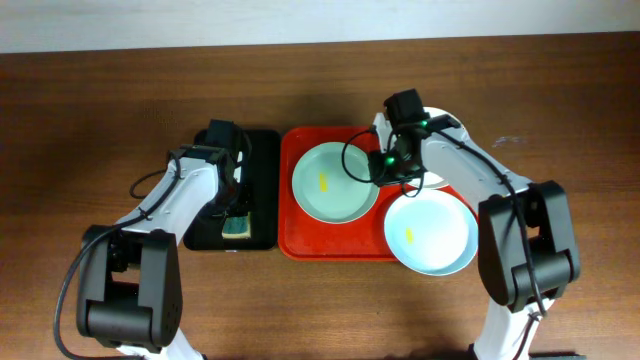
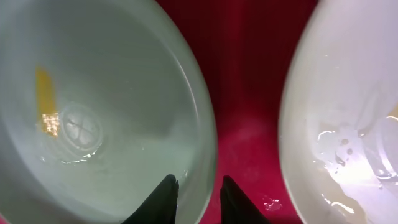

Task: Clean dirty plates on tray and stack at the side
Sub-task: 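Move the right gripper to the pale green plate's right rim, then grip the pale green plate rim with the right gripper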

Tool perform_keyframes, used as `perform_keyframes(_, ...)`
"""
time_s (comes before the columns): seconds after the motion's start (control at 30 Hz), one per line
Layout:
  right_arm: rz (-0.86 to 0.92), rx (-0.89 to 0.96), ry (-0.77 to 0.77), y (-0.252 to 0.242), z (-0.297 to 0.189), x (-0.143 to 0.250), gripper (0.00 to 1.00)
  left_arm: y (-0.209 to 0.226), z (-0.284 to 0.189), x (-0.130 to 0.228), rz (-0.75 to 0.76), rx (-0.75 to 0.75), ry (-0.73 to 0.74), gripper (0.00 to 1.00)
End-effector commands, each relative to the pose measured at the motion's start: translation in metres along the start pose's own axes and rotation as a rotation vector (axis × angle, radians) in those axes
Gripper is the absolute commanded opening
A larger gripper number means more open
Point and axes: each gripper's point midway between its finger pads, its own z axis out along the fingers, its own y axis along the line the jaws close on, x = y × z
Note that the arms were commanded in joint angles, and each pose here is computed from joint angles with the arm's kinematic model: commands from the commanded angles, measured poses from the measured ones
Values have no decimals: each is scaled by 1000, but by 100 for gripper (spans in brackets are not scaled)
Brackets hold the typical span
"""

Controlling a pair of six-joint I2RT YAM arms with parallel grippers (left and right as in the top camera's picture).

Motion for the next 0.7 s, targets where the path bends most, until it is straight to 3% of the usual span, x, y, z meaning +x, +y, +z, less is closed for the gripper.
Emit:
perform_keyframes(0.0,-23,112,-8,-9,6,-1,25,0,5,4,-9,6,16,21)
perform_keyframes(0.33,16,109,-17,-10,11,0,22,1,5,3,-9,6,16,21)
perform_keyframes(0.37,15,105,-19,-9,11,0,20,1,5,3,-9,6,16,21)
perform_keyframes(0.43,30,97,-20,-8,12,0,4,1,5,4,-9,6,16,21)
perform_keyframes(0.67,81,108,68,-10,11,22,4,1,5,3,-9,6,16,21)
